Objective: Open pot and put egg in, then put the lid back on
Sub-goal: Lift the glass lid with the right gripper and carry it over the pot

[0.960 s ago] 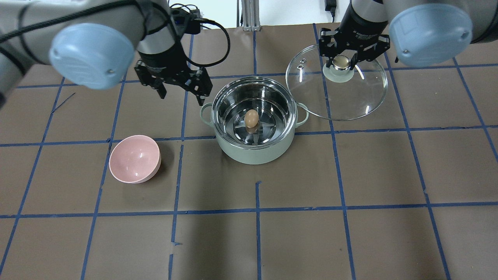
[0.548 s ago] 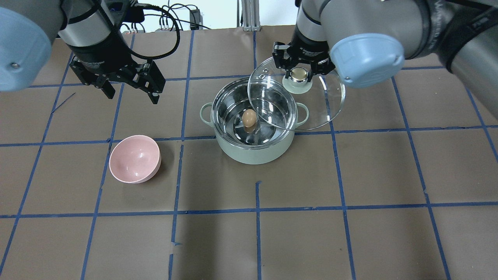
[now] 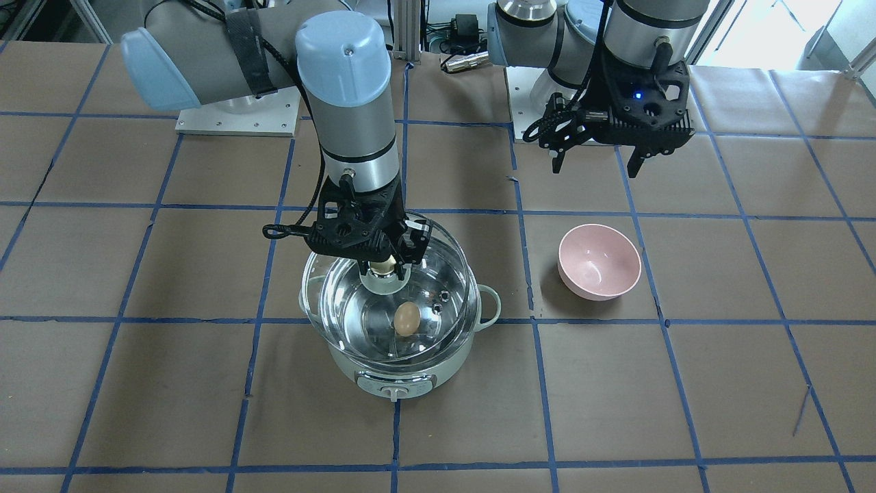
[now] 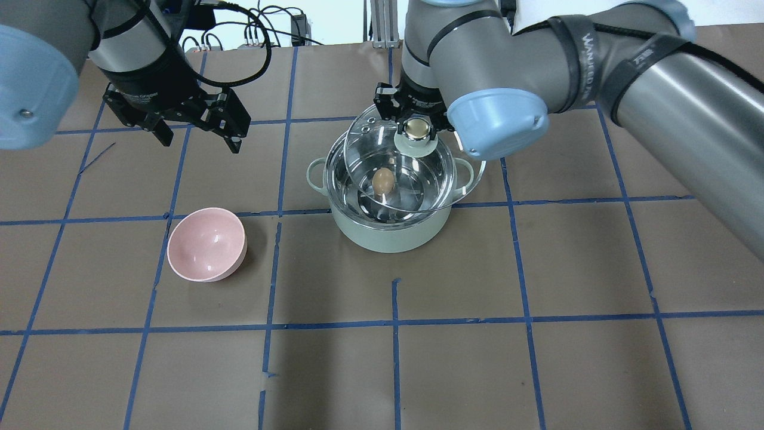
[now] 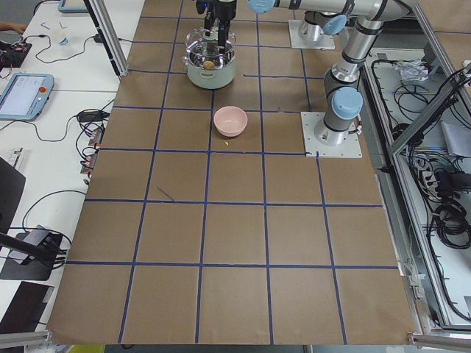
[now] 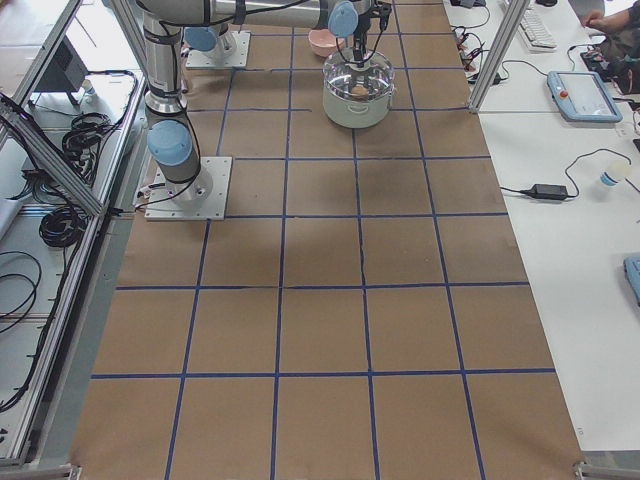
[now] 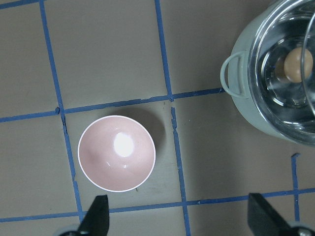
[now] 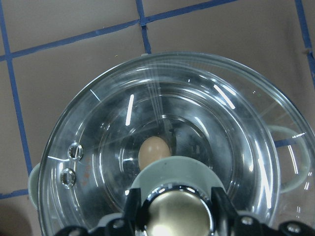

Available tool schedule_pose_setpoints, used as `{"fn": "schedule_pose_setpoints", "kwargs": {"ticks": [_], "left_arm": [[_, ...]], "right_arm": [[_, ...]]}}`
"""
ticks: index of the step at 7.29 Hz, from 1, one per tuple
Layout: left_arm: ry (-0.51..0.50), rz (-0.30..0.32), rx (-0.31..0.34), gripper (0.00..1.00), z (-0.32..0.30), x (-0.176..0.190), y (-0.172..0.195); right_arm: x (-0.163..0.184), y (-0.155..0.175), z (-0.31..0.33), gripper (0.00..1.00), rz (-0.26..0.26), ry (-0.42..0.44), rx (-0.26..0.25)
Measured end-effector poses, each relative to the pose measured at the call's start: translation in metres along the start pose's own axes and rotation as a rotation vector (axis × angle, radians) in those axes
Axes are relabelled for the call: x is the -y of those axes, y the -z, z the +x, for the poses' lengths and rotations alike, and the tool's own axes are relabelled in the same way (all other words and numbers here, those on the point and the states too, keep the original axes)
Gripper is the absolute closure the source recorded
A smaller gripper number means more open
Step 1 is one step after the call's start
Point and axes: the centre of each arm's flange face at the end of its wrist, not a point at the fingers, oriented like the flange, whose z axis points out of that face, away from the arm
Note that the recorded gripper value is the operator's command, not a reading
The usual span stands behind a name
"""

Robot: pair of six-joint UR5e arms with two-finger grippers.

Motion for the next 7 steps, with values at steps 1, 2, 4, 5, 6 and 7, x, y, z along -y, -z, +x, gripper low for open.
{"fn": "schedule_pose_setpoints", "kwargs": {"ticks": [1,2,4,5,6,7], "left_arm": [[0.003,0.003,0.0,0.0,0.0,-0.001,0.001],[0.004,0.003,-0.001,0.0,0.0,-0.001,0.002],[0.008,0.005,0.002,0.0,-0.002,-0.003,0.004],[0.01,0.004,0.004,0.0,-0.003,-0.004,0.005],[0.011,0.003,0.004,0.0,-0.004,-0.004,0.005],[0.011,0.003,0.005,0.0,-0.004,-0.005,0.005]], "right_arm": [[-0.004,-0.009,-0.01,0.66,0.005,-0.005,0.006],[-0.005,-0.016,-0.017,0.66,0.013,-0.006,0.013],[-0.004,-0.02,-0.022,0.66,0.021,0.001,0.014],[-0.004,-0.022,-0.022,0.66,0.022,0.01,0.011],[-0.004,-0.024,-0.021,0.66,0.021,0.019,0.008],[-0.005,-0.026,-0.021,0.66,0.019,0.027,0.005]]}}
